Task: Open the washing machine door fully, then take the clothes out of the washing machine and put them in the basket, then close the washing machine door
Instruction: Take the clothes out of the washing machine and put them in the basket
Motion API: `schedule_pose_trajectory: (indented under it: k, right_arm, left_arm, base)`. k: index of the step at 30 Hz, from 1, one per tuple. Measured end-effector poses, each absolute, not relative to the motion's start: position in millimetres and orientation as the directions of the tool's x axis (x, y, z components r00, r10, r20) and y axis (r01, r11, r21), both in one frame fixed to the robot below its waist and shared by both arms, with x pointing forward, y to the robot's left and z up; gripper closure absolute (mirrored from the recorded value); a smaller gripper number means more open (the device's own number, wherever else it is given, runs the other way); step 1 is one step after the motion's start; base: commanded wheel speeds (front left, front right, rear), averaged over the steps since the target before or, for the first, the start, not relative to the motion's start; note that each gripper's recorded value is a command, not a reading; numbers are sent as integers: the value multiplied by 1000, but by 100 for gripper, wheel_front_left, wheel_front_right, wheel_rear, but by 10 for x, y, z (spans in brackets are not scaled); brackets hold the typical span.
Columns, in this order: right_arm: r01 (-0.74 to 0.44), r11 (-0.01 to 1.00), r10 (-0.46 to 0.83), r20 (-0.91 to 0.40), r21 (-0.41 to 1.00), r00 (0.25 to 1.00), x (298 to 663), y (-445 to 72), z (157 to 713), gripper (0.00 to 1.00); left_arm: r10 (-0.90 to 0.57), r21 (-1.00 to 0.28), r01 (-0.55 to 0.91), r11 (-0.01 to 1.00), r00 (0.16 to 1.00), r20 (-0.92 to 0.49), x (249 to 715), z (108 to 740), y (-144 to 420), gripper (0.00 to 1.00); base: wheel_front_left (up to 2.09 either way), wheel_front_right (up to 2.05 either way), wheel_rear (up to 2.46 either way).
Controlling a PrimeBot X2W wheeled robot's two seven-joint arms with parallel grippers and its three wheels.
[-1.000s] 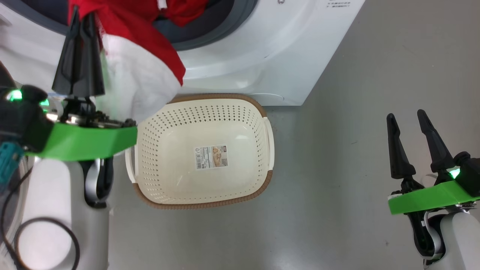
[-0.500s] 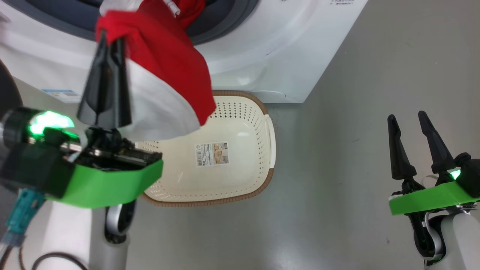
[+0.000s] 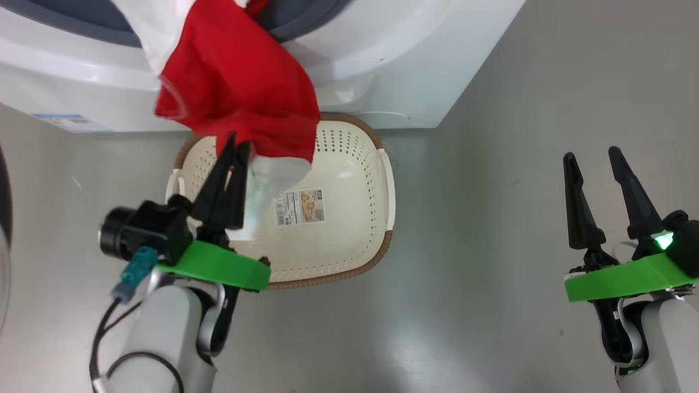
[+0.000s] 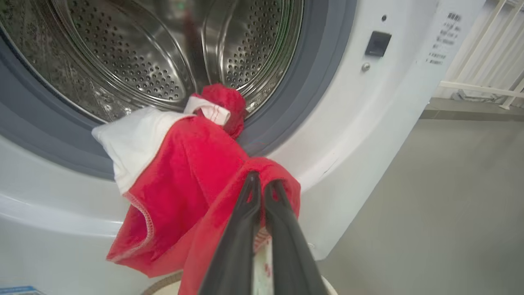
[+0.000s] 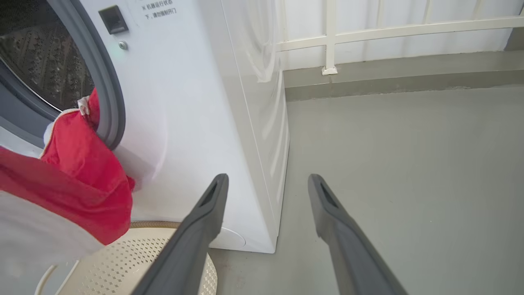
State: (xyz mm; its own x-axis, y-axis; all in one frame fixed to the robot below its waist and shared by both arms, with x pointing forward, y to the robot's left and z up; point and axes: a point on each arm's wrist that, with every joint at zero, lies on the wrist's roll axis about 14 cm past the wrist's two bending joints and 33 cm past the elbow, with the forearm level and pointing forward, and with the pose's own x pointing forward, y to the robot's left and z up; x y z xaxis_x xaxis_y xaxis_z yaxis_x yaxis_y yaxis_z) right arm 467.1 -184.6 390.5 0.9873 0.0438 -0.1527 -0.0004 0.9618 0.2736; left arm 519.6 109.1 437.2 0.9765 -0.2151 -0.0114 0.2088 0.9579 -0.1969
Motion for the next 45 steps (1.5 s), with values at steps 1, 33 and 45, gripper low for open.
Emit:
schedule_pose_trajectory:
  k: [1,33,45]
  right_arm:
    - [1,962,42,-153,274,987,4681,-1849,3897,0]
    - [68,966,-7,-235,251,972,4814,-2019,3400,0]
    - [65,967,-5,-235,248,972,4849,-2020,3377,0]
  left_arm:
    - [-223,-197,210,958,974,-48,5174,4243,1071,100]
    - [-292,-187,224,956,757,-585,5058,2242,855,100]
    - [-315,-193,255,948,644,-697,4794,1920,777,100]
  base:
    - [0,0,0]
    - [0,0,0]
    - [0,0,0]
